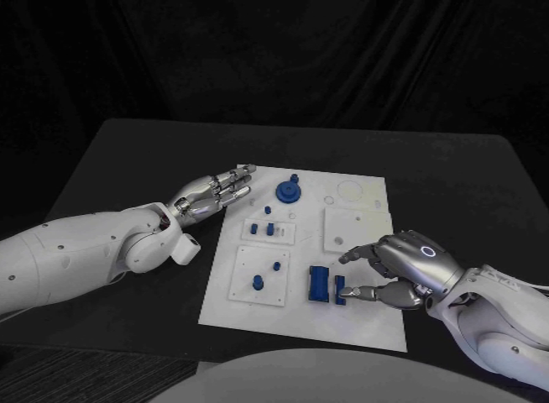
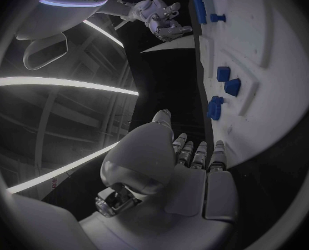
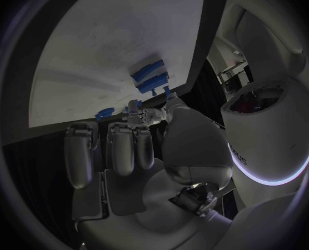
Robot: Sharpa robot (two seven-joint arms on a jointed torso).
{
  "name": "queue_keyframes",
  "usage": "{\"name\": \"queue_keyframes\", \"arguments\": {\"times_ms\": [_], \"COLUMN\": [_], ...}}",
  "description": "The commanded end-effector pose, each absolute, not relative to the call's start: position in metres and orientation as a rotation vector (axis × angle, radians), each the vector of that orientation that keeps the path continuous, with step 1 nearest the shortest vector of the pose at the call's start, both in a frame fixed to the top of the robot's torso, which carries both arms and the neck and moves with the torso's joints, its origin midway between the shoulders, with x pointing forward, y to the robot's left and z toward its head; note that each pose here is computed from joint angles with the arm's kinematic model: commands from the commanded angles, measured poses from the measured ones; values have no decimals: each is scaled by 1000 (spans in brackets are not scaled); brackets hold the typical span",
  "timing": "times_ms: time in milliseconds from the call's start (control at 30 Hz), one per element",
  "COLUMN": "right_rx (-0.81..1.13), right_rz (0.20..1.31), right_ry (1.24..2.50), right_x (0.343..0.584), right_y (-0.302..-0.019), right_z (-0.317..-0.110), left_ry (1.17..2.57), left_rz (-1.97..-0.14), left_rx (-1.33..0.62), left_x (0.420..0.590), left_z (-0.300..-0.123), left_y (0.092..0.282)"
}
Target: Assemble the parts on the task board
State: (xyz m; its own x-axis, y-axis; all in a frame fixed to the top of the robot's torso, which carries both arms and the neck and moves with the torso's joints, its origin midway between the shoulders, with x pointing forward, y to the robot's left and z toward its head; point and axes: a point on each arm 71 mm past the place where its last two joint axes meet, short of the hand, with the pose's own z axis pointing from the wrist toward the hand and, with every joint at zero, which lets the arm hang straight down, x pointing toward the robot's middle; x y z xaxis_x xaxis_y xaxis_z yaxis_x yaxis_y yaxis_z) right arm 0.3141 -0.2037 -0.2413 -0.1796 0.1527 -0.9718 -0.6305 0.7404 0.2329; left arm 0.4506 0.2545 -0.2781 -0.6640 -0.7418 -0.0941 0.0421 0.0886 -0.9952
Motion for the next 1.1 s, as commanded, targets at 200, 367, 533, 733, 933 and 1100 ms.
{"name": "queue_keyframes", "arguments": {"times_ms": [200, 367, 533, 733, 933, 1100], "right_rx": [-439, -447, -445, -441, -439, -438], "right_rz": [836, 821, 796, 765, 737, 716], "right_ry": [1504, 1549, 1607, 1651, 1683, 1708], "right_x": [308, 307, 305, 306, 308, 309], "right_y": [-199, -199, -200, -201, -202, -202], "right_z": [-234, -239, -247, -253, -256, -259], "left_ry": [1736, 1727, 1724, 1725, 1728, 1731], "left_rz": [-1665, -1663, -1662, -1663, -1664, -1666], "left_rx": [-682, -681, -680, -681, -681, -681], "left_x": [449, 449, 449, 449, 449, 449], "left_z": [-277, -277, -277, -277, -277, -277], "left_y": [254, 255, 255, 255, 254, 254]}}
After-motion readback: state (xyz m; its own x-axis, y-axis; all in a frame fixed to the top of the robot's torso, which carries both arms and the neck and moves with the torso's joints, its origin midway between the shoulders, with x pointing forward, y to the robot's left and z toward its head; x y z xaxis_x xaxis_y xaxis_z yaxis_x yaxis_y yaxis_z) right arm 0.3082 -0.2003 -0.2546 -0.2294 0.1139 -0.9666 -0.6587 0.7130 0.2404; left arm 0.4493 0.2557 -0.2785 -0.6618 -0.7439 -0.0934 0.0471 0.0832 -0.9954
